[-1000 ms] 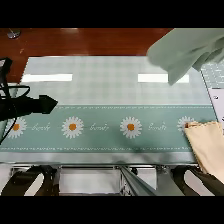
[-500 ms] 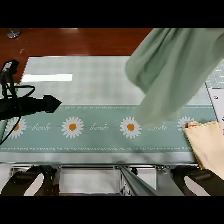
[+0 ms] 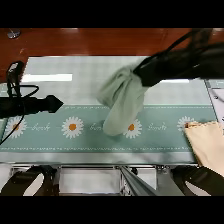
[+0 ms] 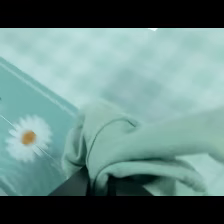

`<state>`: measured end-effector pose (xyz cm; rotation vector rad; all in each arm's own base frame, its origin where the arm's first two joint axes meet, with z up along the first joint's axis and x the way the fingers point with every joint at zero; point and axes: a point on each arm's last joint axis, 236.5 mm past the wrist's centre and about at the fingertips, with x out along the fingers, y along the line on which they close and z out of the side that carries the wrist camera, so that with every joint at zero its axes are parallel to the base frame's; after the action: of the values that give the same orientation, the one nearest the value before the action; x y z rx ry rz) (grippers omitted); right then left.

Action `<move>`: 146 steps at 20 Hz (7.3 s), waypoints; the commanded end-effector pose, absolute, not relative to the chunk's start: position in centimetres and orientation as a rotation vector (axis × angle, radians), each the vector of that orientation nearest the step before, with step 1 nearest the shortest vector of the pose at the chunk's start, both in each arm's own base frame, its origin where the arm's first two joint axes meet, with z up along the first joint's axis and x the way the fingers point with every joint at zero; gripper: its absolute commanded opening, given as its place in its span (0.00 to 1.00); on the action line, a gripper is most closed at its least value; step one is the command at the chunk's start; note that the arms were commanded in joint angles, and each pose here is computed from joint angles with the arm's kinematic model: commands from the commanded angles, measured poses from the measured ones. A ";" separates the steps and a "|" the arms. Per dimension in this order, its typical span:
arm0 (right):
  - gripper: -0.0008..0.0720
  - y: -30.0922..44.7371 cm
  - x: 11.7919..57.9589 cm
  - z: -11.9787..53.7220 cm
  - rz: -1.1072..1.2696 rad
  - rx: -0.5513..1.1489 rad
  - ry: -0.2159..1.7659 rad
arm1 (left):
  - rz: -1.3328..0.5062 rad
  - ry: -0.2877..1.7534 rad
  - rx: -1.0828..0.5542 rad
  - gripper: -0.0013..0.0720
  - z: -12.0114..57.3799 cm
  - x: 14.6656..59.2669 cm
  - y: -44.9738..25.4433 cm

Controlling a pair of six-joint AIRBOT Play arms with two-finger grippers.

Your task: Fold the shirts.

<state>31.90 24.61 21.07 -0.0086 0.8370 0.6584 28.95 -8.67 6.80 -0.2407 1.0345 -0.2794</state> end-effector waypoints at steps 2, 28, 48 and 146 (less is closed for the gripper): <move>0.06 18.8 32.5 3.9 0.332 -0.168 1.196 | -0.316 1.162 -0.282 0.98 4.4 27.3 -9.9; 0.87 5.4 26.9 -4.5 0.158 0.703 1.241 | -0.659 1.441 -0.553 0.98 -8.3 21.8 -29.2; 0.87 14.0 32.4 -8.5 0.279 0.698 1.410 | -0.696 1.347 -0.635 0.05 -2.4 32.0 -23.7; 0.06 13.1 29.6 -0.6 0.431 0.628 1.371 | -0.629 1.072 -0.851 0.05 3.3 36.8 -14.1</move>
<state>25.01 12.92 -6.29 0.6919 1.4997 0.3545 34.59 -13.69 -2.38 -0.8475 1.1903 -0.5390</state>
